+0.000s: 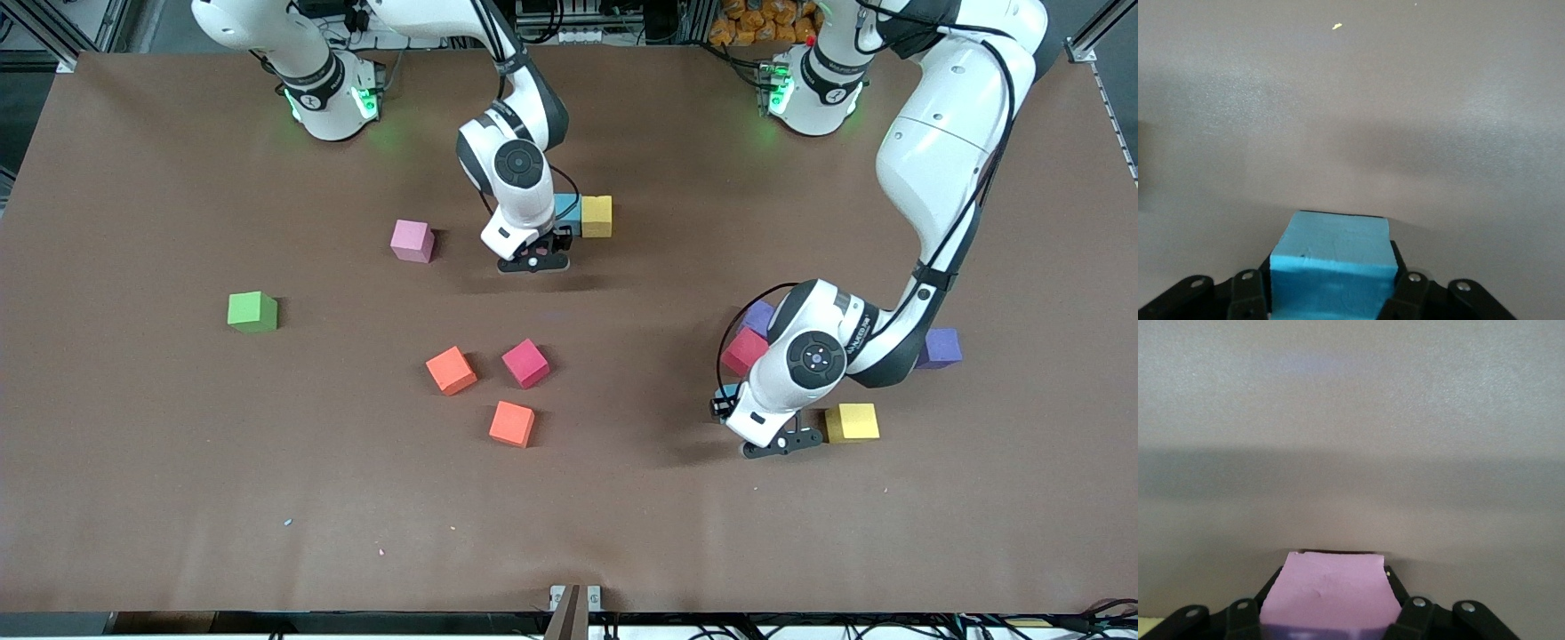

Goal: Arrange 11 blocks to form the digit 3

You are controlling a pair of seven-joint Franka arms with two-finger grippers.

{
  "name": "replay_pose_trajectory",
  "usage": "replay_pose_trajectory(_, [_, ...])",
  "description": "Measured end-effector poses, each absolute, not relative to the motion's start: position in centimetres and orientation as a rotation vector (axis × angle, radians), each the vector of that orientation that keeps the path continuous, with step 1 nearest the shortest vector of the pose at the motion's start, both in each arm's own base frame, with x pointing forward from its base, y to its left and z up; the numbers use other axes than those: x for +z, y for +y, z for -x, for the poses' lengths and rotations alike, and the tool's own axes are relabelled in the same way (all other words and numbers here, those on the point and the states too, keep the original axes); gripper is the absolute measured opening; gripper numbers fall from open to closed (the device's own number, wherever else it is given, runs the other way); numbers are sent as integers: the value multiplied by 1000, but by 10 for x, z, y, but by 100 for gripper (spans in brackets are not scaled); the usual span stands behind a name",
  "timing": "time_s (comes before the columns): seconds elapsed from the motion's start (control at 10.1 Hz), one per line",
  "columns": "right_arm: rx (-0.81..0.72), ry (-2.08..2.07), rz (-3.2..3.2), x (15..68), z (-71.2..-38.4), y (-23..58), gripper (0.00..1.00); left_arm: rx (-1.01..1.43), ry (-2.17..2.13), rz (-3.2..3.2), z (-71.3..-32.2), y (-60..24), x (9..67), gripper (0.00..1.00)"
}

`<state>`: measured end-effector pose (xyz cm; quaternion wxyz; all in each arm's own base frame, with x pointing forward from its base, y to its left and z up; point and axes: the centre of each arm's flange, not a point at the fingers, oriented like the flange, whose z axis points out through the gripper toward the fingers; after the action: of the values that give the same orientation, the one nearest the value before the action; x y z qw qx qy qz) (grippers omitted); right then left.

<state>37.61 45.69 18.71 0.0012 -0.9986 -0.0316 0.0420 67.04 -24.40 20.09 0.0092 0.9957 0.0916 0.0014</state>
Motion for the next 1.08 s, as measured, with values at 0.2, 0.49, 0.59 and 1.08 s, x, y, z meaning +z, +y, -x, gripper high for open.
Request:
replay_pose_trajectory(0.2, [125,-117,3134,186,-376,457,60,15,306,-3102,-671,-248,205,60])
replay_pose_trajectory(0.49, [128,-159,3136,182,-376,456,60,40,361,-3077,-671,-266,218,60])
replay_pose_trajectory(0.59, [128,-164,3136,182,-375,457,60,50,384,-3066,-670,-275,223,60])
replay_pose_trajectory(1.08, [131,-185,3139,180,-369,461,60,87,464,-3057,-670,-284,252,60])
